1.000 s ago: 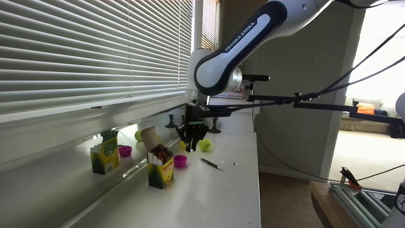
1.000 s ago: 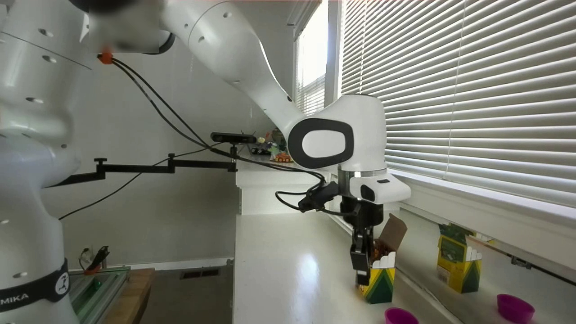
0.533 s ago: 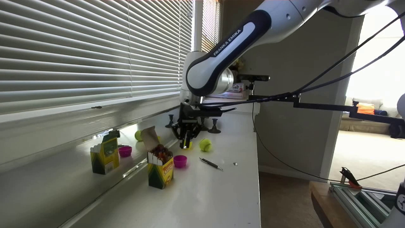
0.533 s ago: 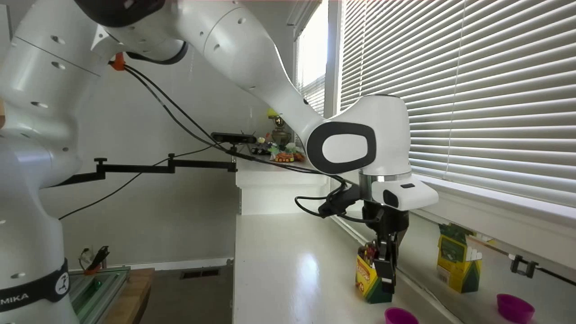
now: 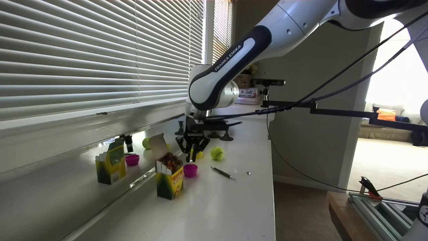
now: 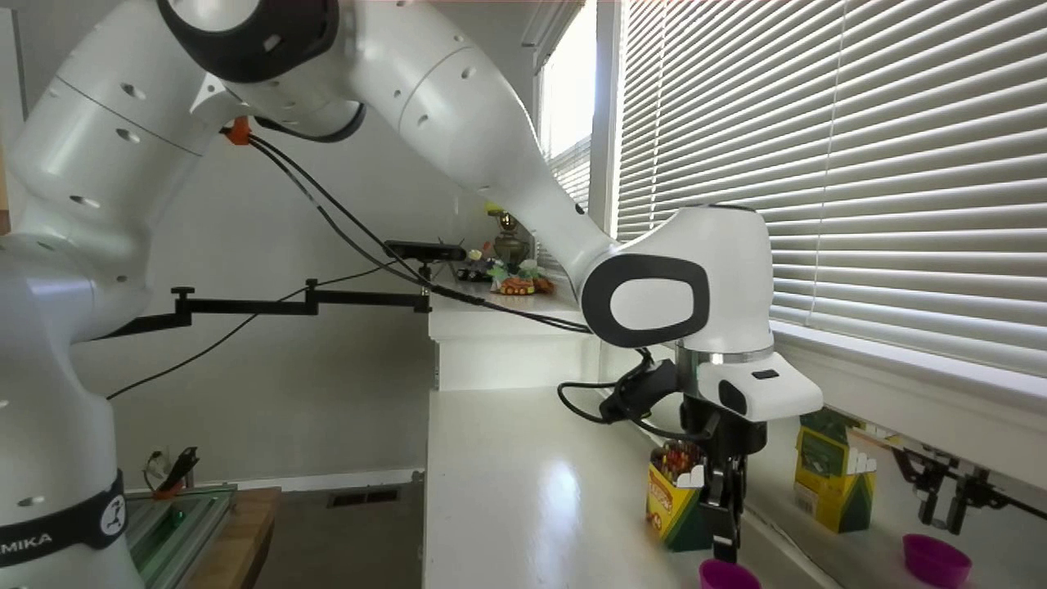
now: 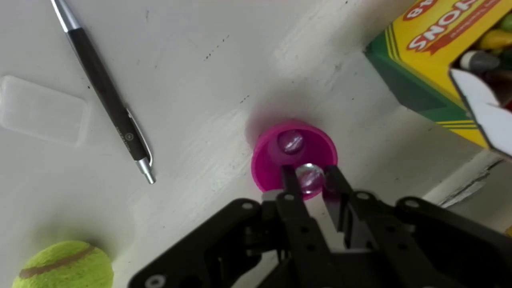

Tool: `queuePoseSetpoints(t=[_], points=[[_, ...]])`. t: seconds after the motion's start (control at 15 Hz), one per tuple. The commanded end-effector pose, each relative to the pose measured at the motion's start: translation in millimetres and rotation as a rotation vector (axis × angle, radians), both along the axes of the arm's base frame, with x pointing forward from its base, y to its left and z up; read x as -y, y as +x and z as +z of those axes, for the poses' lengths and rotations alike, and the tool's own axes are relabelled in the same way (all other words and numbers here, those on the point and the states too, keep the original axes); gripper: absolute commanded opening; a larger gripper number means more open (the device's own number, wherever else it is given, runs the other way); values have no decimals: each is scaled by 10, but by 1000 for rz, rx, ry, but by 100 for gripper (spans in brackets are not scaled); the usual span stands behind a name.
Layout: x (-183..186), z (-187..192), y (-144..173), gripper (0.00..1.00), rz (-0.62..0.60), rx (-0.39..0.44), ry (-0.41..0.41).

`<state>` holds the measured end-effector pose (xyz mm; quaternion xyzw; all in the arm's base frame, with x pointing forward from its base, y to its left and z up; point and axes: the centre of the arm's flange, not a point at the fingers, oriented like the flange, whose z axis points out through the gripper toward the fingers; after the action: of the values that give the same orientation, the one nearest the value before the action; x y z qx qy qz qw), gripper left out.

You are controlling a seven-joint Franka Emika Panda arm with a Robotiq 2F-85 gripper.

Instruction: Pick up one of the small silver objects into the purple cup

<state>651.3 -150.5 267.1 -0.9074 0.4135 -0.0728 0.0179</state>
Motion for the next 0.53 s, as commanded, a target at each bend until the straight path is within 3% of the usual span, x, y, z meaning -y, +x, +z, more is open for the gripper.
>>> queuePoseSetpoints(t=[0.0, 0.13, 0.27, 0.4, 0.47], points=[[30, -73, 181, 7, -43, 1, 24], [41, -111, 202, 11, -48, -4, 24], [46, -147, 212, 8, -52, -7, 23], [37, -143, 199, 48, -57, -14, 22], [33, -134, 188, 54, -57, -15, 21]])
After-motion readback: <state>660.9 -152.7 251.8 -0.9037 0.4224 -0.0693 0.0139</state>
